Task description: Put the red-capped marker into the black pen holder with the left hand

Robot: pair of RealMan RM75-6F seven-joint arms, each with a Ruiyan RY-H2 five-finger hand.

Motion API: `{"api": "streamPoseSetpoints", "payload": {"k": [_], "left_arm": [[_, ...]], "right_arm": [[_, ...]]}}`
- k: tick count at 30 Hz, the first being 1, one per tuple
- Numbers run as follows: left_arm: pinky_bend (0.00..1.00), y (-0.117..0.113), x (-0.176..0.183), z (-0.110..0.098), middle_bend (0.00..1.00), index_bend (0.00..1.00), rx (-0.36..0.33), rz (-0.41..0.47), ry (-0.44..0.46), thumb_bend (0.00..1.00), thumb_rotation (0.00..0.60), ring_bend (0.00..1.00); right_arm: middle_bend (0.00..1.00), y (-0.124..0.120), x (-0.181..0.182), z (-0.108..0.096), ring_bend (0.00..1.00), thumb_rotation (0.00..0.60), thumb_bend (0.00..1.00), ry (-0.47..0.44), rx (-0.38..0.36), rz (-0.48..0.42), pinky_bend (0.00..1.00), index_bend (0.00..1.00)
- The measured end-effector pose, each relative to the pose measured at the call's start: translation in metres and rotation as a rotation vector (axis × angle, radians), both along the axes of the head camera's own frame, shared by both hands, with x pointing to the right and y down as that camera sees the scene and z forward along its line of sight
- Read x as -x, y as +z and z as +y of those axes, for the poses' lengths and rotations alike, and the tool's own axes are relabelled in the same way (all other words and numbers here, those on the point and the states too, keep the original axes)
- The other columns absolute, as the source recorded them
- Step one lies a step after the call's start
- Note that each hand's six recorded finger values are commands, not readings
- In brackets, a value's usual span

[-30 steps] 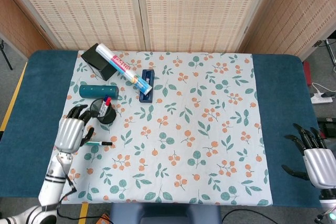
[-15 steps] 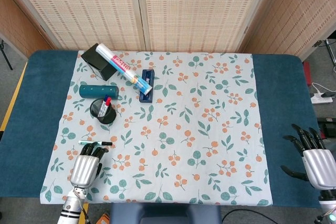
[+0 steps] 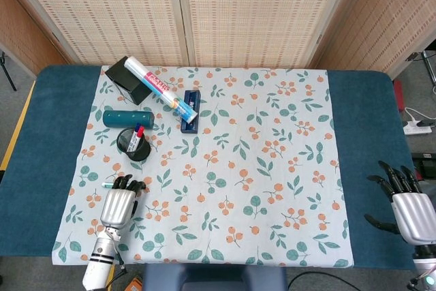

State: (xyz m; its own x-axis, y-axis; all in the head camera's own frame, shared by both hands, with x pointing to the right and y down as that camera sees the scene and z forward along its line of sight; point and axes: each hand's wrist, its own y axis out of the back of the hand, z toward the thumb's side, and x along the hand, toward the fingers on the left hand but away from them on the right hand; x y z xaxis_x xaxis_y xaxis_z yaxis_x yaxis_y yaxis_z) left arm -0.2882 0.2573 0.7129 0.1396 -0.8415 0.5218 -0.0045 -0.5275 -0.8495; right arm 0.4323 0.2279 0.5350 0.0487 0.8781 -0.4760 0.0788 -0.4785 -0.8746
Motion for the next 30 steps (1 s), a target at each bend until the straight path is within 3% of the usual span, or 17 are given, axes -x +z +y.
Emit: {"api": "streamPoseSetpoints", "payload": {"k": [11, 21, 30], "left_arm": [[0.2, 0.034, 0.016, -0.027, 0.38, 0.37, 0.021, -0.043, -0.026, 0.35, 0.6, 0.18], [0.22, 0.028, 0.02, -0.031, 0.64, 0.57, -0.032, -0.066, -0.038, 0.35, 0.6, 0.28], [0.23, 0.024, 0.028, -0.03, 0.67, 0.58, -0.058, -0.089, -0.06, 0.35, 0.6, 0.29]], "right_arm": [[0.04, 0.004, 0.0, -0.001, 0.11, 0.6, 0.0, 0.002, 0.01, 0.015, 0.05, 0.26], [0.04, 0.003, 0.0, -0.001, 0.11, 0.6, 0.0, 0.003, 0.008, 0.008, 0.05, 0.3], [0.04, 0.001, 0.0, 0.0, 0.11, 0.6, 0.0, 0.001, 0.005, 0.002, 0.05, 0.32]]}}
